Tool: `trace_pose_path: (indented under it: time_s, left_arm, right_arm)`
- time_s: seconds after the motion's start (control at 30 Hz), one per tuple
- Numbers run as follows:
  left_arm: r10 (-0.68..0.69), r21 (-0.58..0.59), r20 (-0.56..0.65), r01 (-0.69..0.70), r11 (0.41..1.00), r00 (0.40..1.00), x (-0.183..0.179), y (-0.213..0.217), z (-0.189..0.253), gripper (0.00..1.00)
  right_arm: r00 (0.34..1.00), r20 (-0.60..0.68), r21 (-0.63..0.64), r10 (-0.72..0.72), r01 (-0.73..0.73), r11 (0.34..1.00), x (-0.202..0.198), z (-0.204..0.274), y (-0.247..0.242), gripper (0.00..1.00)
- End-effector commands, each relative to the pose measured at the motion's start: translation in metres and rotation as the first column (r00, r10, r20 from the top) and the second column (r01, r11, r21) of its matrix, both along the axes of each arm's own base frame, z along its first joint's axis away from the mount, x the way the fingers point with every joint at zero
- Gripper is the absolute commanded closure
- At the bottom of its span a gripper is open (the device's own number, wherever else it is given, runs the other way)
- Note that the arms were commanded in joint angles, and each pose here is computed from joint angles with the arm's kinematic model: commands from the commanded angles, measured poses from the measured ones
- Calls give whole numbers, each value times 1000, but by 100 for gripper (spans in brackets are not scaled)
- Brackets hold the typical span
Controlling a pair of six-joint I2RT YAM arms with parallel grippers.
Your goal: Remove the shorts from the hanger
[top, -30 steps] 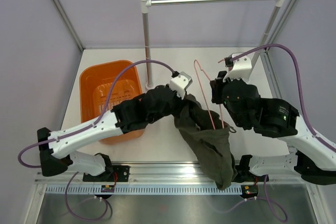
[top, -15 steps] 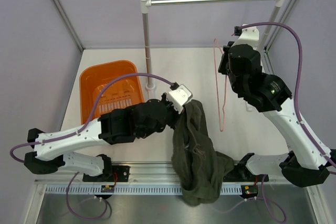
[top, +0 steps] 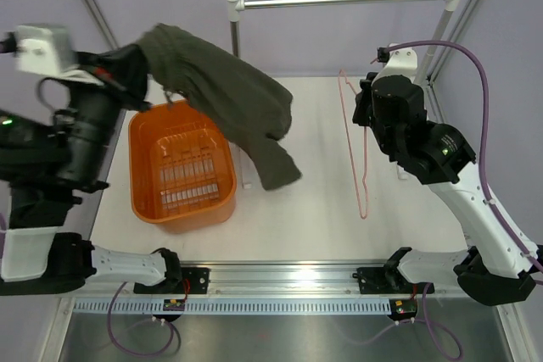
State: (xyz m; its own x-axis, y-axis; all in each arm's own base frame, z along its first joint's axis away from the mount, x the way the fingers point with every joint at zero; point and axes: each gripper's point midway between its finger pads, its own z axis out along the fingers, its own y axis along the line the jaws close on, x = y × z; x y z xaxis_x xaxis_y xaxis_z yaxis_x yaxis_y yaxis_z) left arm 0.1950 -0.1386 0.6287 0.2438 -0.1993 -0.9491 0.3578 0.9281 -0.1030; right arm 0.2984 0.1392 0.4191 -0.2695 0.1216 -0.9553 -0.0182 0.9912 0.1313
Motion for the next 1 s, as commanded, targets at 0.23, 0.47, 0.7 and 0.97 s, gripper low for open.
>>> trace_pose_path:
  time_s: [0.23,0.47,0.7,0.97]
  left_arm:
    - [269,-126,48,-261,957,962,-8,98,-3,100]
    - [266,66,-67,-262,963,962,12,47,-95,100]
    - [264,53,-287,-260,964,921,42,39,-188,100]
    - [253,-50,-482,-314,948,839,75,79,-240,100]
  right_arm:
    - [1000,-11,17,13,-13,1000,-6,-5,-2,100]
    - [999,-41,27,28,-27,999,-7,-21,2,100]
    - [996,-69,27,47,-45,999,-11,-35,4,100]
    - [997,-52,40,64,-62,997,-20,-29,-1,100]
